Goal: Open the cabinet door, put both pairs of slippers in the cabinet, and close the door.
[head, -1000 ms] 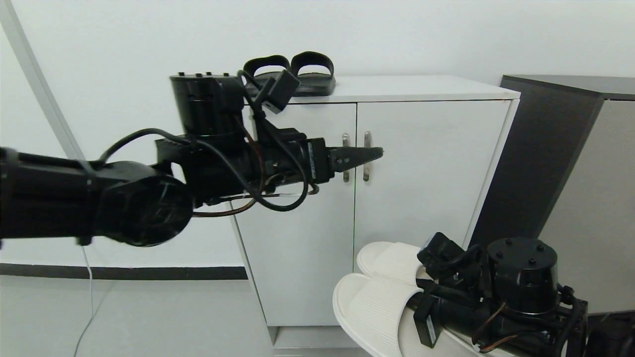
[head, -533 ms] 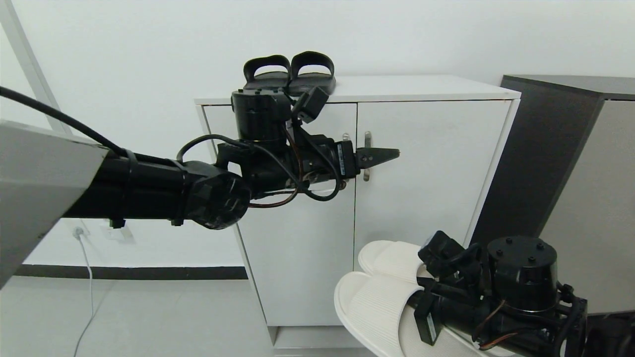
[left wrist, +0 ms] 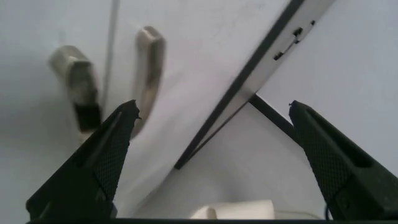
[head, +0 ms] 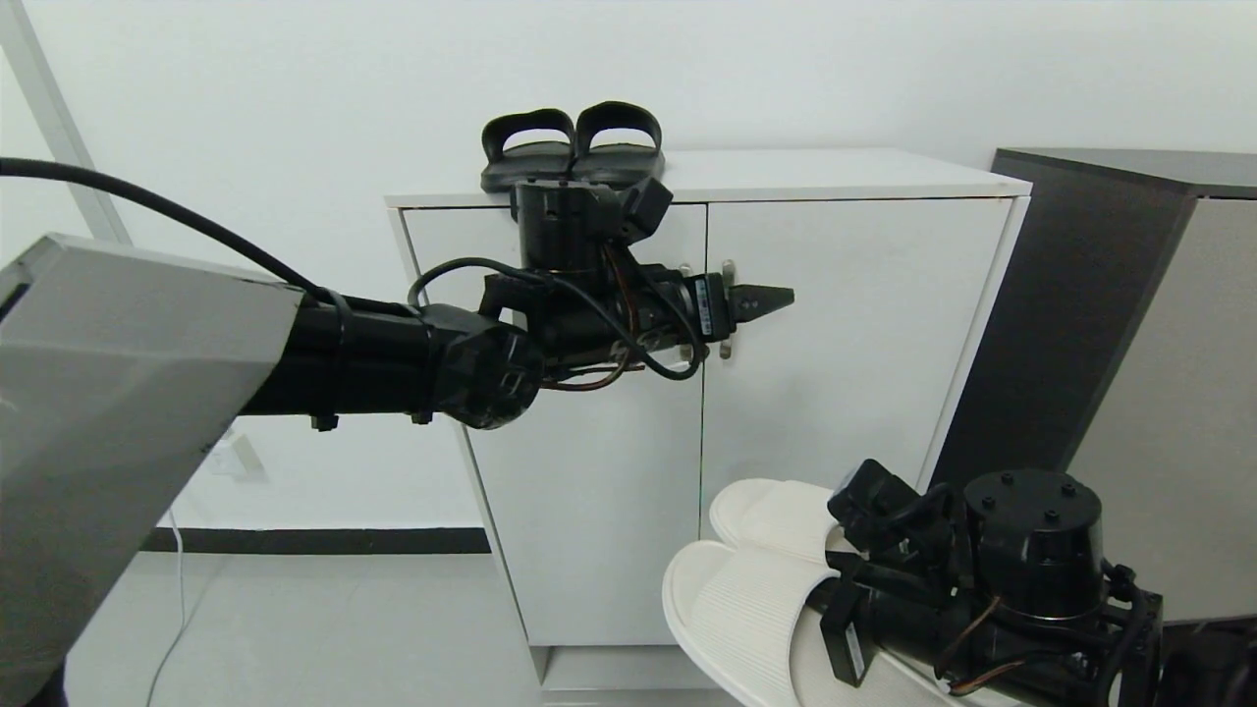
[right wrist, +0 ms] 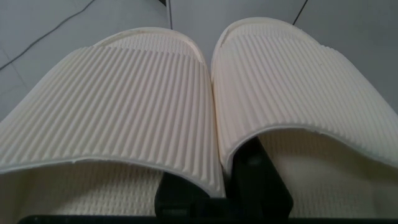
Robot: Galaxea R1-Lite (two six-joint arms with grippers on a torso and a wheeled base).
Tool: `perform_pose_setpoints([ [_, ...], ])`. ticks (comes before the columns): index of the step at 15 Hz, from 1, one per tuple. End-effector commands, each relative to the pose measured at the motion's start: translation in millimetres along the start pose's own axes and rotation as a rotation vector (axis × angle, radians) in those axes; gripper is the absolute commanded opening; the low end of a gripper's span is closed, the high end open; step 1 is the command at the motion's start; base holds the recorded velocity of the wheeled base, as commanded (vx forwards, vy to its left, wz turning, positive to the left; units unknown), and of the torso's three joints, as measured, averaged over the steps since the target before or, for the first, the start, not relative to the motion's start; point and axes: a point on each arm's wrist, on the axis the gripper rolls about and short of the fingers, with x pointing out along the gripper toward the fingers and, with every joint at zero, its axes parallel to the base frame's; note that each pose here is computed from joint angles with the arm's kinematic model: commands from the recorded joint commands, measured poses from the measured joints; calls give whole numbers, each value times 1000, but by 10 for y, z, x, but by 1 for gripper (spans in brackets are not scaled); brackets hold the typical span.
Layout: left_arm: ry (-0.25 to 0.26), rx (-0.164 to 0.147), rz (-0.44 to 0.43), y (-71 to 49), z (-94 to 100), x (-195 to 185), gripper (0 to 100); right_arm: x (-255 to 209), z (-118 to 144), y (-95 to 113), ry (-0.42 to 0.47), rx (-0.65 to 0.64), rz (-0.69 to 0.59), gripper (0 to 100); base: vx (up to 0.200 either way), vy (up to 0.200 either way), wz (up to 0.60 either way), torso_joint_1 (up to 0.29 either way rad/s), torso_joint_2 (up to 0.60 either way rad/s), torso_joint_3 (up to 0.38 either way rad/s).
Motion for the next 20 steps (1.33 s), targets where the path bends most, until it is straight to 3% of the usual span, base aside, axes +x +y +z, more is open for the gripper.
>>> perform_pose_setpoints([
  [1, -9, 1, 20, 51, -16, 69, 100, 5, -1, 2, 0, -1, 1, 0, 0, 0, 0, 0, 0, 0],
  [6, -7, -1, 19, 87, -49, 148, 100, 0, -13, 4, 4, 0, 3, 0, 0, 0, 0, 0, 0, 0],
  [7, -7, -1, 17, 85, -48, 144, 0, -10, -24, 11, 9, -2, 8, 0, 0, 0, 0, 0, 0, 0],
  [12, -6, -2, 14, 22, -14, 39, 0, -52, -62, 52, 20, -6, 38, 0, 0, 0, 0, 0, 0, 0],
  [15, 31, -8, -7, -160, -108, -91, 0, -105, -51, 103, 12, -13, 76, 0, 0, 0, 0, 0, 0, 0],
  [20, 35, 7, -25, -387, -88, -422, 0, -128, -56, 130, 13, -17, 88, 0, 0, 0, 0, 0, 0, 0],
])
